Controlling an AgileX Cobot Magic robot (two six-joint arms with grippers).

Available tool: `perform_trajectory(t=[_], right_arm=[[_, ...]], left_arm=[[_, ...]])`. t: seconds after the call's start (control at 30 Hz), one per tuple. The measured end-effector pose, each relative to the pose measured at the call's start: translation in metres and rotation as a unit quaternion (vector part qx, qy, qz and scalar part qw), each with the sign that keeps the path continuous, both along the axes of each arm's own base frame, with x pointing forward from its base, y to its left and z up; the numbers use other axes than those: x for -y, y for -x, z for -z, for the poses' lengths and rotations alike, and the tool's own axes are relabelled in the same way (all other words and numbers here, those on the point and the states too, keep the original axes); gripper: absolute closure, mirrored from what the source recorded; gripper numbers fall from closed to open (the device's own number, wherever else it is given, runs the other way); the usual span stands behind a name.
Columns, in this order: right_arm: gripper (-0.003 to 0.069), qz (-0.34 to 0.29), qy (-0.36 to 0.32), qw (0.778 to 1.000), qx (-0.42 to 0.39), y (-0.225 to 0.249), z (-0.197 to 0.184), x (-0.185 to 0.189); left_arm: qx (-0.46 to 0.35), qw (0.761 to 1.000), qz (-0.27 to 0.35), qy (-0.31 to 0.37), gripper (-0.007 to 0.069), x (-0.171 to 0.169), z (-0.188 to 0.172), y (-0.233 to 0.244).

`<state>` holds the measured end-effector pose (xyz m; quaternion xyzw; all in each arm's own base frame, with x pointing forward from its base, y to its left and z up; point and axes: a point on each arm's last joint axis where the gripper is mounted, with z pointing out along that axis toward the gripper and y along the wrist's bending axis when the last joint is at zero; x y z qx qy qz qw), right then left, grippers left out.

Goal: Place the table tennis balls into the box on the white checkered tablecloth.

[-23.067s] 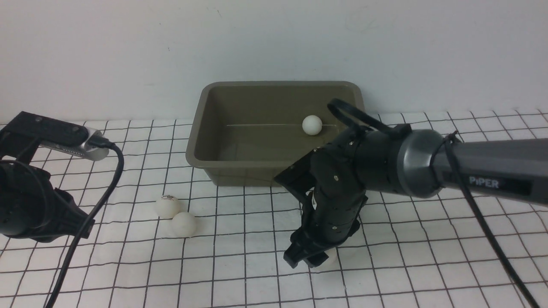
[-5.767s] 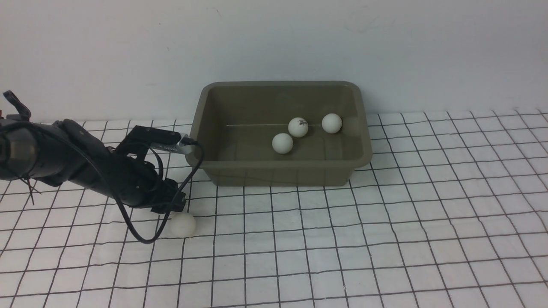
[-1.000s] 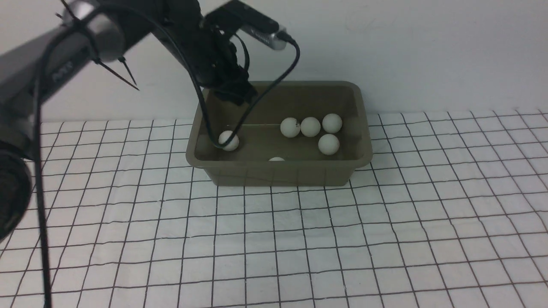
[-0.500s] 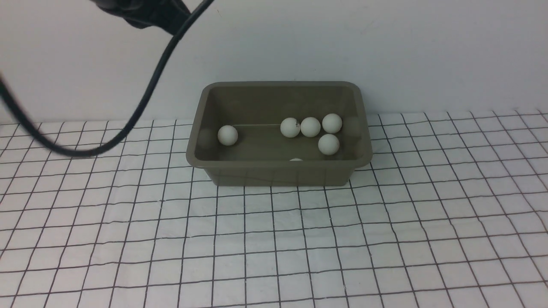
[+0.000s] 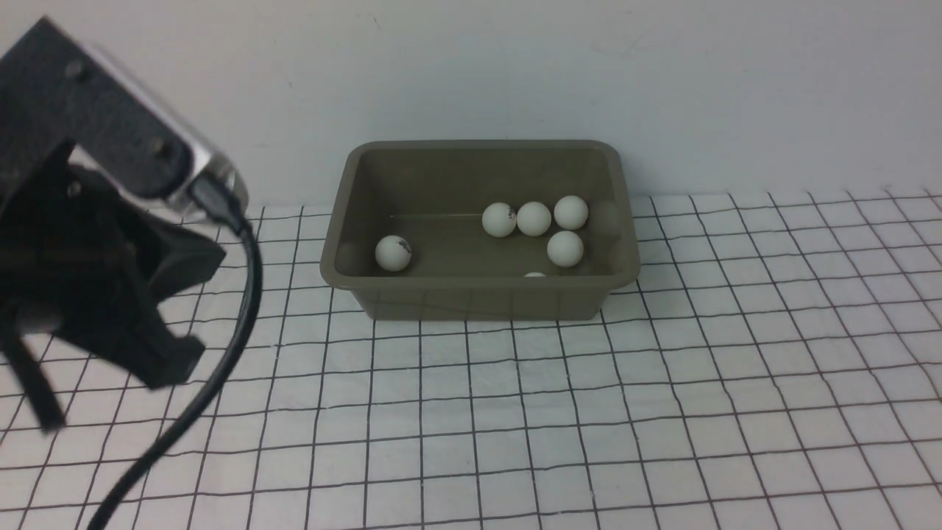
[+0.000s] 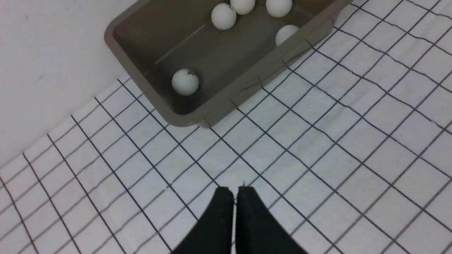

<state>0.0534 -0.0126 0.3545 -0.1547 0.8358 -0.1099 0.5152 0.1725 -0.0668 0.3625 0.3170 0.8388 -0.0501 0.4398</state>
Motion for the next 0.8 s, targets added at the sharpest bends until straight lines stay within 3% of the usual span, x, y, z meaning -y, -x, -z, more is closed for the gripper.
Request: perform_trajectory(t=[0.23, 0.67, 0.8], right_arm=[[0.0675, 0.012, -0.011, 1.000, -0.017, 0.003, 0.007, 0.002], [0.0675, 0.018, -0.012, 0.999, -0.027, 0.004, 0.009, 0.002], [0.0675, 0.017, -0.012, 0.999, -0.027, 0.004, 0.009, 0.002]], left_arm=[[-0.015, 0.999, -0.006, 0.037, 0.0629, -0.009, 0.024, 0.041], [-0.128, 0.991, 0.025, 0.004, 0.0629, -0.014, 0.044, 0.075], [-0.057, 0.998, 0.006, -0.027, 0.0629, -0.029, 0.035, 0.087]])
